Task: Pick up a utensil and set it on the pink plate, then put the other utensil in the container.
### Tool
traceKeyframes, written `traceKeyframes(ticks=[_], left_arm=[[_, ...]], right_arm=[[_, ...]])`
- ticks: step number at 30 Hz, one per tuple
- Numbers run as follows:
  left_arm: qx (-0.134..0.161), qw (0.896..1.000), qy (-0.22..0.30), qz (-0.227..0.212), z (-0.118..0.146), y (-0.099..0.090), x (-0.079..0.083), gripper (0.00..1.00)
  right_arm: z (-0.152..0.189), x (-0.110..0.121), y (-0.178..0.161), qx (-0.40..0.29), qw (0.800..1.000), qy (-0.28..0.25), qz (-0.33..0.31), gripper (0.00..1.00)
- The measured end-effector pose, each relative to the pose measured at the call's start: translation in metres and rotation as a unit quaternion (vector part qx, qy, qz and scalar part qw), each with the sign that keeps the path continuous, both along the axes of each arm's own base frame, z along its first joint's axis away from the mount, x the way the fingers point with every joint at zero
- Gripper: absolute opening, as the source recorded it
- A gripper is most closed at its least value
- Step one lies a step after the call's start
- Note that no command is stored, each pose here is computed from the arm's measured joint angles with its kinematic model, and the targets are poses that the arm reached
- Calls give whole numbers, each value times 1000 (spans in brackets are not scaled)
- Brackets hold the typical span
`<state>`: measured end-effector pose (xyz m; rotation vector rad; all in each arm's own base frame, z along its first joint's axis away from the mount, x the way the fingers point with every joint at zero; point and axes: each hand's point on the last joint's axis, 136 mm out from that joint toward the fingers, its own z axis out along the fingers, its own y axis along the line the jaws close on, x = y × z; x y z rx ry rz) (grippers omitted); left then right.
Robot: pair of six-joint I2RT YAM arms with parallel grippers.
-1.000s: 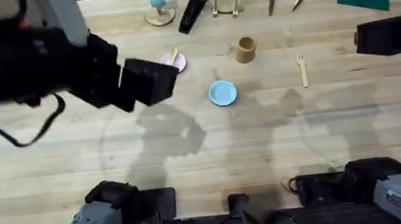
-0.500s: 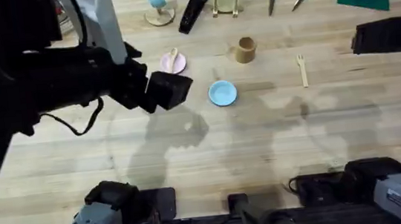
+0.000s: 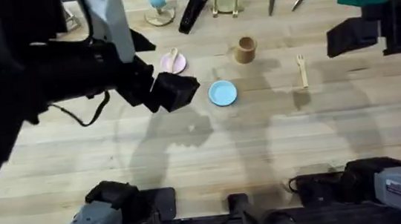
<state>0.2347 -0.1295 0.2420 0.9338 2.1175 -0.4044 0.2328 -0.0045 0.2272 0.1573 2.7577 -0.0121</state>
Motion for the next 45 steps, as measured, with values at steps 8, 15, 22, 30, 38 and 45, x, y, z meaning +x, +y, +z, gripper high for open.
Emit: traceKeyframes(ticks=[8,15,22,30,38,45], left_arm=[[6,999,26,-29,-16,-8,7,995],[0,999,9,-37,-11,-11,11,994],[-1,999,9,-39,-11,-12,10,994],[2,999,23,-39,-15,-11,6,994],[3,999,24,-39,-15,-11,5,994],[3,999,27,-39,-16,-10,4,994]], right_arm=[[-22,22,0,4,1000,17,-10,995],[-49,32,0,5,1000,11,-12,995],[-75,39,0,9,1000,4,-22,993],[-99,49,0,9,1000,15,-25,994],[-131,76,0,9,999,31,-27,995],[-164,84,0,9,997,68,-29,995]])
